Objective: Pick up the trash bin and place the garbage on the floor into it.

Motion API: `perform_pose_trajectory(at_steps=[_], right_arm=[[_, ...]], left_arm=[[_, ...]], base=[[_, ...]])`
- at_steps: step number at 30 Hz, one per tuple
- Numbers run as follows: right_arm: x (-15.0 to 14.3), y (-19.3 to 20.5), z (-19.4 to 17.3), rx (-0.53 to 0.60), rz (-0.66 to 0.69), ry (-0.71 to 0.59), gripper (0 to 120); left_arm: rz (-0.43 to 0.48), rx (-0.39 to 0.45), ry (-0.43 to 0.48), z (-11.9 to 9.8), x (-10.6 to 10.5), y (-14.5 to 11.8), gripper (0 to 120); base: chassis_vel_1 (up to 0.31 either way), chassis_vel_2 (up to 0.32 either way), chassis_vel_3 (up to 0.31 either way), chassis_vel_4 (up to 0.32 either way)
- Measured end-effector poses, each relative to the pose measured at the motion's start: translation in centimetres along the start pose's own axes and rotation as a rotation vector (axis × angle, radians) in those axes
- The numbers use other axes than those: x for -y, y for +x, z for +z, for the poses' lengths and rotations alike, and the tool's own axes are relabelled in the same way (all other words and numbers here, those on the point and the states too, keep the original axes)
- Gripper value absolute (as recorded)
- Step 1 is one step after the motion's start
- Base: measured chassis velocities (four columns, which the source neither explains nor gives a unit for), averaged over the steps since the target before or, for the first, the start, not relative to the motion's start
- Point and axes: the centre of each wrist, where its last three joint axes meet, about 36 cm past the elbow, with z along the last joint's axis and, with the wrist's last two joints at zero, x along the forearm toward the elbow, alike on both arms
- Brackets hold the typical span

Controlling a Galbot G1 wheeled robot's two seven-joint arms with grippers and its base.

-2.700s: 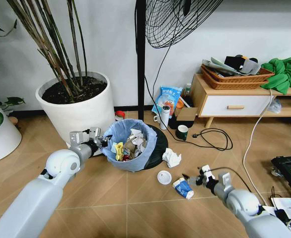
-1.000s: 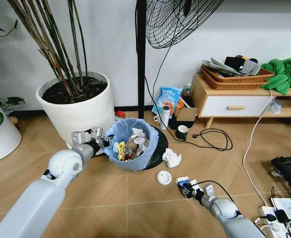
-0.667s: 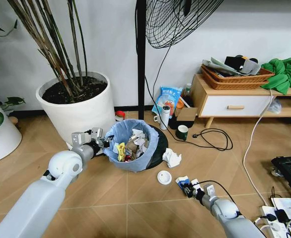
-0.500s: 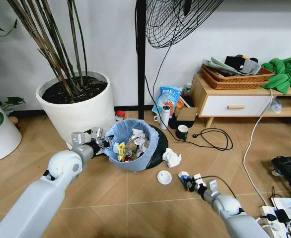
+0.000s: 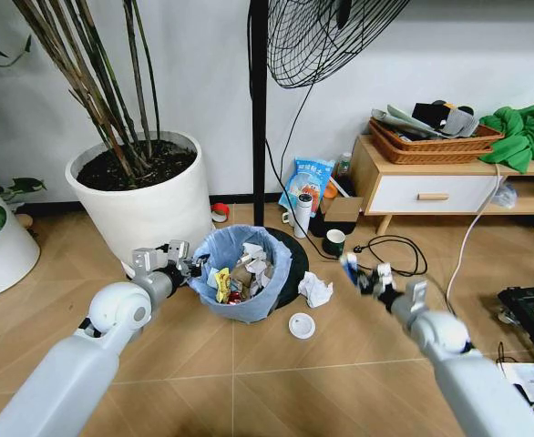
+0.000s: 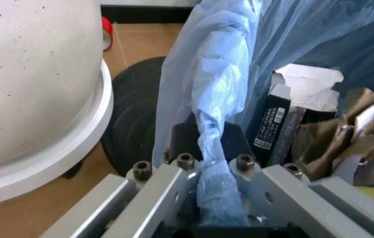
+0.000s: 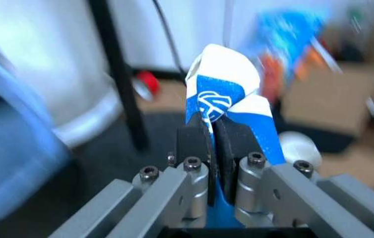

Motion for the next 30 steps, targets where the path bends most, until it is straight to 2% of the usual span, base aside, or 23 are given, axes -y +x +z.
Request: perform_pose_trajectory(at_steps=[1, 5, 10, 12, 13, 16, 24, 30], right_arm=[[0.0, 0.0, 0.0, 0.0, 0.0, 0.0, 1], [-2.1, -0.3, -5.3, 0.084, -0.114, -0.008, 1], [-3.4, -0.6, -7.7, 0.114, -0.189, -0.016, 0], [-5.3, -1.3, -10.4, 0.14, -0.294, -0.019, 0], [-5.3, -1.3, -10.4, 0.14, -0.294, -0.019, 0], [-7.8, -2.5, -12.3, 0.146, -0.4, -0.002, 0], [-11.8, -4.4, -12.3, 0.097, -0.539, 0.019, 0], [-11.9, -4.8, -11.3, 0.062, -0.551, 0.035, 0]], left_arm=[[0.0, 0.0, 0.0, 0.0, 0.0, 0.0, 0], [0.007, -0.002, 0.004, -0.1, 0.3, -0.5, 0], [0.009, -0.005, 0.007, -0.1, 0.4, -0.7, 0], [0.011, -0.008, 0.011, 0.0, 0.5, -1.0, 0], [0.011, -0.008, 0.011, 0.0, 0.5, -1.0, 0], [0.011, -0.009, 0.011, -0.1, 0.6, -1.2, 0], [0.005, 0.0, 0.016, -0.7, 0.6, -1.7, 0], [0.0, 0.006, 0.021, -1.0, 0.6, -1.8, 0]], base=[[0.0, 0.0, 0.0, 0.0], [0.0, 0.0, 0.0, 0.0], [0.0, 0.0, 0.0, 0.0], [0.0, 0.0, 0.0, 0.0], [0.0, 0.0, 0.0, 0.0], [0.0, 0.0, 0.0, 0.0], [0.0, 0.0, 0.0, 0.0], [0.0, 0.0, 0.0, 0.0]])
